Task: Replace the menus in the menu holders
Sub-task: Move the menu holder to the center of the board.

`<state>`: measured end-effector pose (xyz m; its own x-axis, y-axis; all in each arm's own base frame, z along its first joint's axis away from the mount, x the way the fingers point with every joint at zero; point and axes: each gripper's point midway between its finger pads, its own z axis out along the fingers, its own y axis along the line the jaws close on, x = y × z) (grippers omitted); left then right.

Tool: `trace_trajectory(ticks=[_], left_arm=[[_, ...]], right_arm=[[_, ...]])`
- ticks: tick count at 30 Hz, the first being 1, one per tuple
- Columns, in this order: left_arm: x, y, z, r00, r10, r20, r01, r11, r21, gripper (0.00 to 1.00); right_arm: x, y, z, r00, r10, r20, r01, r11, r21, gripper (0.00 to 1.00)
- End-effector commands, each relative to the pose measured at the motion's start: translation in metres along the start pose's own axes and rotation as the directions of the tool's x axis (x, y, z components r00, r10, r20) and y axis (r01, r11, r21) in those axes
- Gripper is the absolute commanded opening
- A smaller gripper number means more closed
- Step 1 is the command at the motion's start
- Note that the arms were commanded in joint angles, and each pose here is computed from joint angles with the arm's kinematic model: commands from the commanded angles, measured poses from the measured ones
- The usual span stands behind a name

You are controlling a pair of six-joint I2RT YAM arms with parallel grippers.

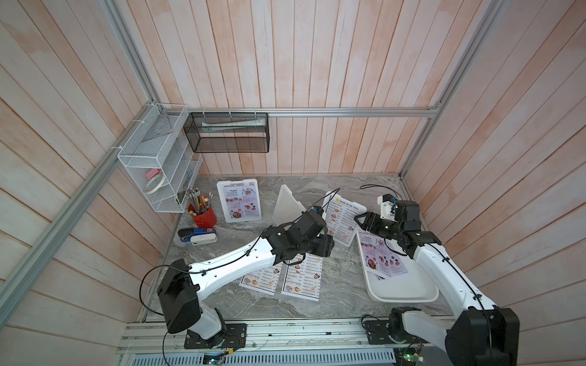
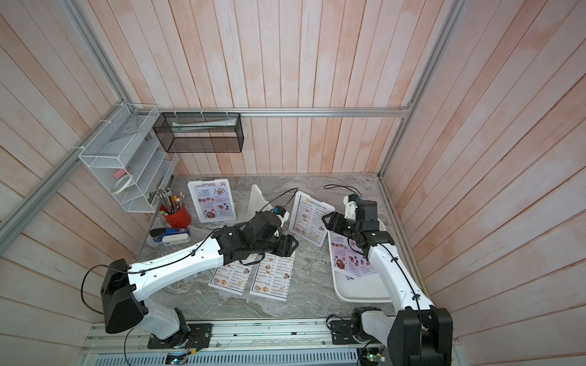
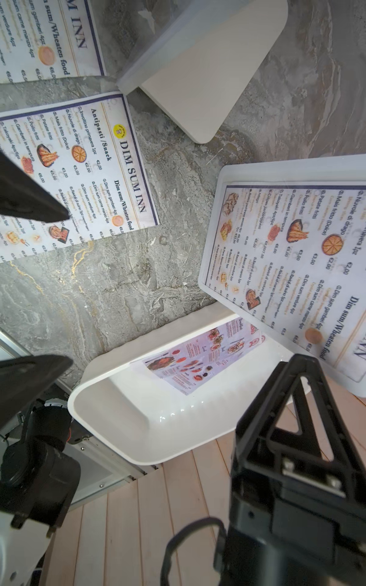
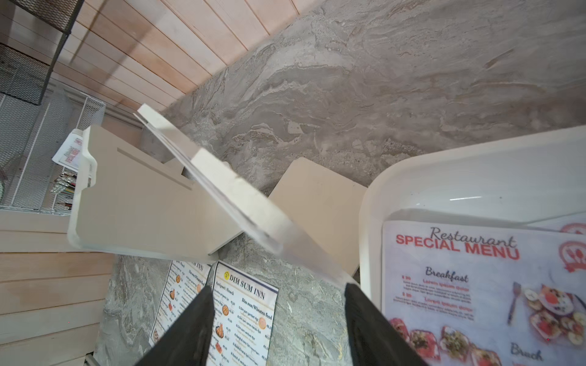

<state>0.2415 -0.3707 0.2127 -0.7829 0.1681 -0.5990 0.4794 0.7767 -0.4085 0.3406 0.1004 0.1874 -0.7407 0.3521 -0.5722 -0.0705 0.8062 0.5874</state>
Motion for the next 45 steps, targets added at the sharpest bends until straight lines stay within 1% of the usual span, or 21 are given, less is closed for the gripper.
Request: trace_trajectory(ticks=[1, 3, 6, 10, 14, 21, 24, 27, 30, 32, 34, 37, 39, 41, 42, 43, 45], left_arm=[[-0.015, -0.005, -0.017, 0.998, -0.012, 0.054, 0.011, 1.000, 0.016, 0.68], [-0.015, -0.006, -0.018, 0.998, -0.007, 0.058, 0.006, 1.000, 0.022, 0.68], [-0.014, -0.005, -0.017, 0.998, -0.001, 0.055, 0.000, 1.000, 0.020, 0.68], [-0.017, -0.009, -0.017, 0.998, 0.003, 0.063, -0.005, 0.999, 0.032, 0.68], [-0.020, -0.013, -0.019, 0.997, -0.001, 0.072, -0.003, 0.999, 0.053, 0.68], [-0.022, -0.009, -0.019, 0.997, 0.007, 0.080, -0.010, 0.999, 0.032, 0.68], [-0.023, -0.008, -0.017, 0.997, 0.009, 0.081, -0.011, 1.000, 0.029, 0.68], [-0.024, -0.009, -0.015, 0.997, 0.005, 0.077, -0.008, 0.999, 0.032, 0.68], [-0.024, -0.009, -0.011, 0.997, 0.007, 0.075, -0.009, 0.999, 0.031, 0.69], [-0.025, -0.010, -0.007, 0.997, 0.004, 0.071, -0.006, 0.999, 0.031, 0.68], [-0.022, -0.010, 0.001, 0.999, 0.002, 0.049, -0.003, 1.000, 0.030, 0.68], [-0.021, -0.016, 0.010, 0.999, 0.003, 0.038, -0.004, 0.999, 0.035, 0.68], [-0.023, -0.021, 0.012, 0.999, 0.003, 0.046, -0.005, 0.999, 0.039, 0.69], [-0.025, -0.026, 0.014, 0.999, -0.003, 0.054, 0.001, 0.999, 0.051, 0.69], [-0.026, -0.030, 0.016, 0.999, -0.005, 0.054, 0.002, 0.998, 0.061, 0.69], [-0.025, -0.033, 0.018, 0.999, -0.005, 0.049, 0.002, 0.998, 0.070, 0.69], [-0.022, -0.041, 0.026, 0.999, -0.007, 0.033, 0.004, 0.997, 0.081, 0.70]], right_arm=[[-0.015, -0.003, 0.011, 0.998, -0.036, 0.056, 0.036, 0.999, 0.010, 0.66], [-0.018, 0.000, 0.016, 0.997, -0.054, 0.061, 0.054, 0.999, -0.005, 0.66], [-0.020, 0.013, 0.024, 0.994, -0.092, 0.066, 0.095, 0.995, -0.034, 0.63], [-0.018, 0.030, 0.042, 0.987, -0.149, 0.063, 0.151, 0.988, -0.026, 0.59], [-0.025, 0.028, 0.057, 0.984, -0.158, 0.082, 0.158, 0.987, 0.009, 0.50], [-0.049, 0.019, 0.078, 0.977, -0.178, 0.119, 0.169, 0.982, 0.084, 0.43], [-0.058, 0.017, 0.088, 0.974, -0.191, 0.123, 0.179, 0.979, 0.101, 0.43], [-0.066, 0.012, 0.100, 0.971, -0.209, 0.114, 0.196, 0.973, 0.120, 0.47], [-0.073, 0.011, 0.106, 0.970, -0.223, 0.100, 0.212, 0.971, 0.109, 0.51], [-0.079, 0.020, 0.101, 0.963, -0.256, 0.087, 0.248, 0.964, 0.092, 0.54], [-0.080, 0.035, 0.085, 0.955, -0.287, 0.072, 0.283, 0.957, 0.056, 0.59], [-0.074, 0.059, 0.047, 0.950, -0.306, 0.064, 0.308, 0.951, -0.030, 0.64], [-0.060, 0.064, 0.023, 0.958, -0.283, 0.043, 0.286, 0.955, -0.082, 0.67], [-0.047, 0.055, 0.006, 0.972, -0.233, 0.014, 0.234, 0.968, -0.092, 0.67], [-0.041, 0.045, -0.001, 0.979, -0.202, 0.003, 0.202, 0.977, -0.069, 0.67], [-0.036, 0.031, -0.006, 0.986, -0.166, 0.000, 0.166, 0.986, -0.022, 0.67], [-0.026, -0.012, -0.018, 0.999, -0.045, 0.005, 0.044, 0.995, 0.094, 0.67]])
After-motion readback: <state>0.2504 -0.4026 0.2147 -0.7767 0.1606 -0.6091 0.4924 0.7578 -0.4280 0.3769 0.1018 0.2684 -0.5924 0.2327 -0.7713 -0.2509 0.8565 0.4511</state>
